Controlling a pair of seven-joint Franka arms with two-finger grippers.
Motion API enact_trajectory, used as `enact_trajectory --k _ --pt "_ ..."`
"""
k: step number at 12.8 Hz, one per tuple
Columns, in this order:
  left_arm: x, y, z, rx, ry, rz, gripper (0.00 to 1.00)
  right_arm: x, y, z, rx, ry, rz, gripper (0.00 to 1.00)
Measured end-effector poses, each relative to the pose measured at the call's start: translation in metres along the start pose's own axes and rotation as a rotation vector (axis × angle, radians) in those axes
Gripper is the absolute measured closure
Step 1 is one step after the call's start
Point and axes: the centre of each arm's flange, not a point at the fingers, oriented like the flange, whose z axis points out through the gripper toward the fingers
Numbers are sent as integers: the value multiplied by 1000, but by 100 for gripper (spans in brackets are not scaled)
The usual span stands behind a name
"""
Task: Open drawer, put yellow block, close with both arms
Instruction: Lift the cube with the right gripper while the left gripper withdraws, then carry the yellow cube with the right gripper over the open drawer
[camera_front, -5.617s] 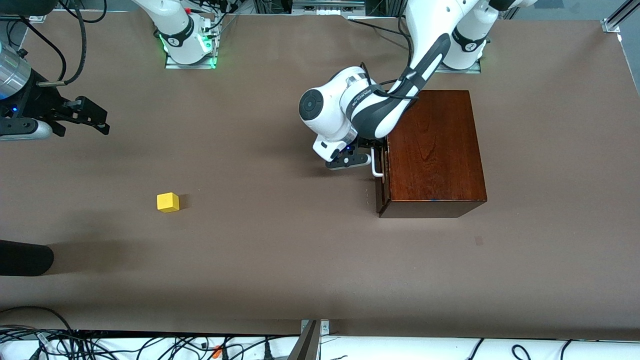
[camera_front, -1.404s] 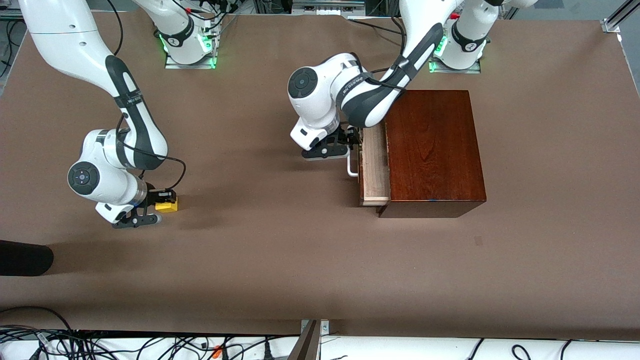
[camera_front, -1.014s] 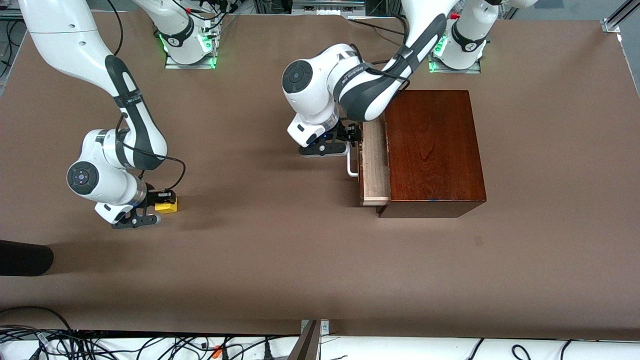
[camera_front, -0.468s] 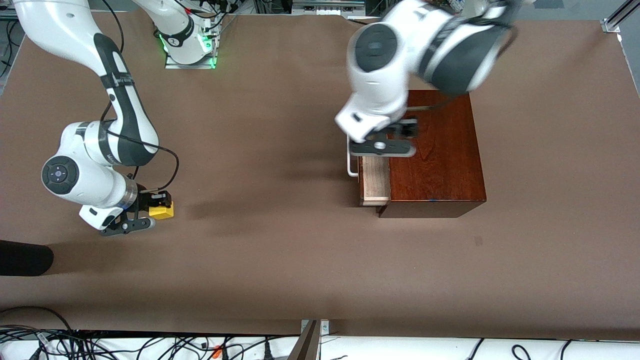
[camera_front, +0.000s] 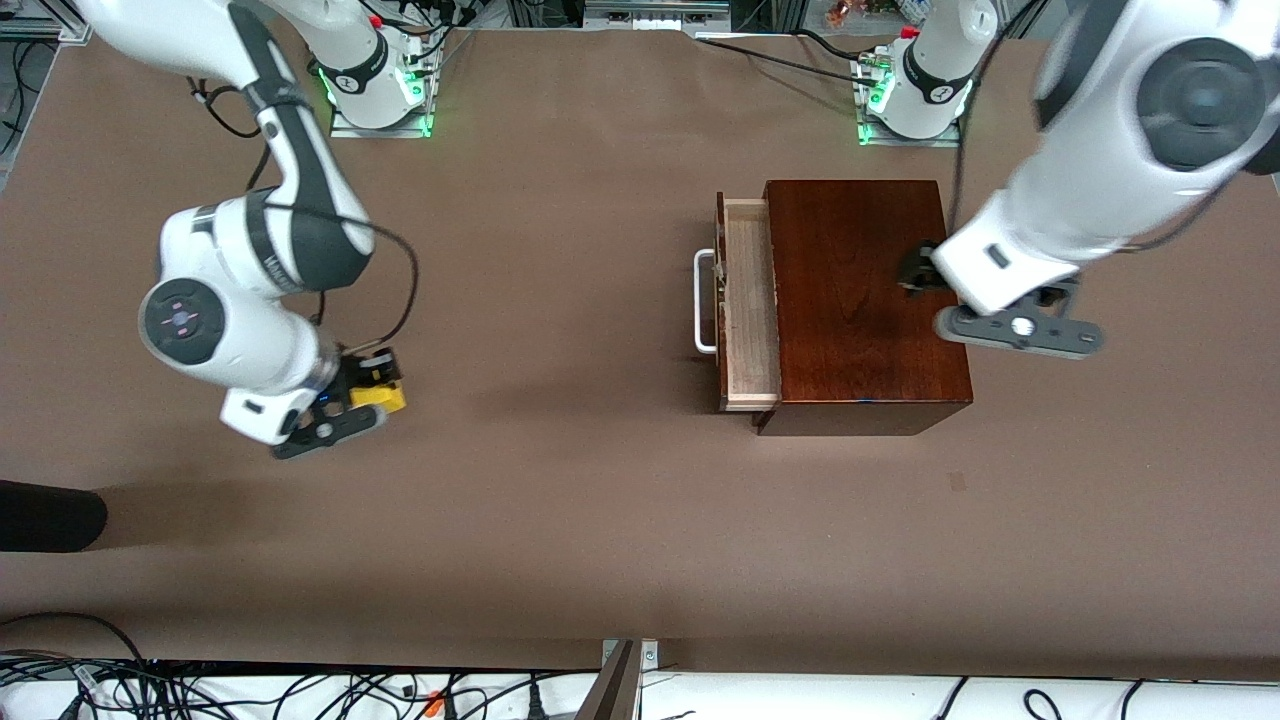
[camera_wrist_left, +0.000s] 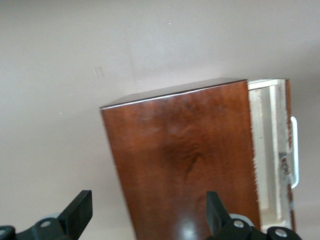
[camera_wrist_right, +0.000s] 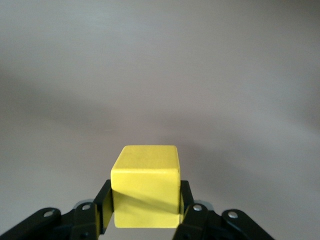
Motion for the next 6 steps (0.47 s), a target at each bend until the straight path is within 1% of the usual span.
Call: enact_trajectory --k 1,3,4,6 --pt "-6 -21 -3 -3 -2 6 0 2 -34 -5 9 5 -50 45" --pt "-27 -53 -4 -13 -11 -29 0 6 -106 -10 13 16 -153 45" --pt "-37 -67 -2 -23 0 -57 0 5 -142 -9 0 18 -193 45" --pt "-52 -88 5 -28 55 -101 0 2 -212 -8 -65 33 -267 45"
